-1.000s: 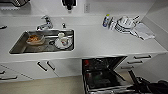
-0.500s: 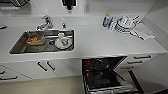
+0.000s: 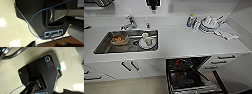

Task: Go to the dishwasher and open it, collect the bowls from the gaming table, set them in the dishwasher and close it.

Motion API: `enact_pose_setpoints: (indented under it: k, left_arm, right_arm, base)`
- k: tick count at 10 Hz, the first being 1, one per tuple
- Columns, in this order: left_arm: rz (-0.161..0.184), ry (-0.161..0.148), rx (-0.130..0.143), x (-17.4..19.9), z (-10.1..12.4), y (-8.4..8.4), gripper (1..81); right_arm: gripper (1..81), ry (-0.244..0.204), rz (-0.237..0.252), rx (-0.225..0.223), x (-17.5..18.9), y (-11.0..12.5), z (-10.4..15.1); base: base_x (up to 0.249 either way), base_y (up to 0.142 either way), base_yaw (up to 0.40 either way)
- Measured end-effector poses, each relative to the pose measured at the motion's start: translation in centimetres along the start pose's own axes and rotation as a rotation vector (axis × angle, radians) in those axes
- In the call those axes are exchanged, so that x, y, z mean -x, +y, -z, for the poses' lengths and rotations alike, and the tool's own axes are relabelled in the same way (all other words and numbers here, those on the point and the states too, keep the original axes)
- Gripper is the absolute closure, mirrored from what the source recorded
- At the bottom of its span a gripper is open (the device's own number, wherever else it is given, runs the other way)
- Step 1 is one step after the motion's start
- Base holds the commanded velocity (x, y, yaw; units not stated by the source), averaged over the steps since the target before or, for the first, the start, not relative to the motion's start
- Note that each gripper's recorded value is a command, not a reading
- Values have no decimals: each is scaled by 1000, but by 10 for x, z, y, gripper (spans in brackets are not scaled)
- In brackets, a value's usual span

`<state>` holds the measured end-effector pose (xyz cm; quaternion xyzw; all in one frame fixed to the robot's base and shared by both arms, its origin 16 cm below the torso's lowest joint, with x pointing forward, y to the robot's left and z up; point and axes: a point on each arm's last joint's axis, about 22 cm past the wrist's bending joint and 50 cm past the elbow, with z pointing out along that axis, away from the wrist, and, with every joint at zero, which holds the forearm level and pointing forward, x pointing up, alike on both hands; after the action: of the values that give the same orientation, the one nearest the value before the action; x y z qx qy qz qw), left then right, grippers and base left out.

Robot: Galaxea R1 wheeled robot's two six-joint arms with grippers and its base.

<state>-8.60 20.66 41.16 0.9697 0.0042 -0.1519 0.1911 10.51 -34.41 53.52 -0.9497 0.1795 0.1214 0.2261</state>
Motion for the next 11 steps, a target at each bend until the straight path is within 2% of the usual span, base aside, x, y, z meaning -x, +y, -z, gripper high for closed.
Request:
enact_pose_setpoints:
  k: [1, 2, 3, 5, 7, 8, 11]
  left_arm:
    - [-1, 4, -1, -3, 1, 0, 10]
    - [-5, 12, -2, -9, 2, 0, 10]
    - [-9, 23, -2, -18, 5, 0, 10]
    - [-18, 48, -4, -39, 9, 1, 10]
    - [-27, 74, -4, -60, 12, 1, 10]
    - [-31, 85, -5, -70, 14, 1, 10]
    - [-47, 122, -7, -103, 17, 1, 10]
  right_arm:
    - [10, -31, -6, 6, 34, 7, -20]
    - [10, -35, -4, 19, 44, 13, -30]
    - [10, -21, 6, 23, 44, 14, -42]
    - [10, -4, 33, 9, 43, -2, -67]
    - [10, -18, 46, 3, 61, -10, -86]
    - [10, -18, 52, 10, 62, -10, -91]
    - [10, 22, 75, 12, 33, -16, -96]
  base:
    - [0, 0, 0]
    - [0, 0, 0]
    - [0, 0, 0]
    - [0, 0, 0]
    - [0, 0, 0]
    - [0, 0, 0]
    - [0, 0, 0]
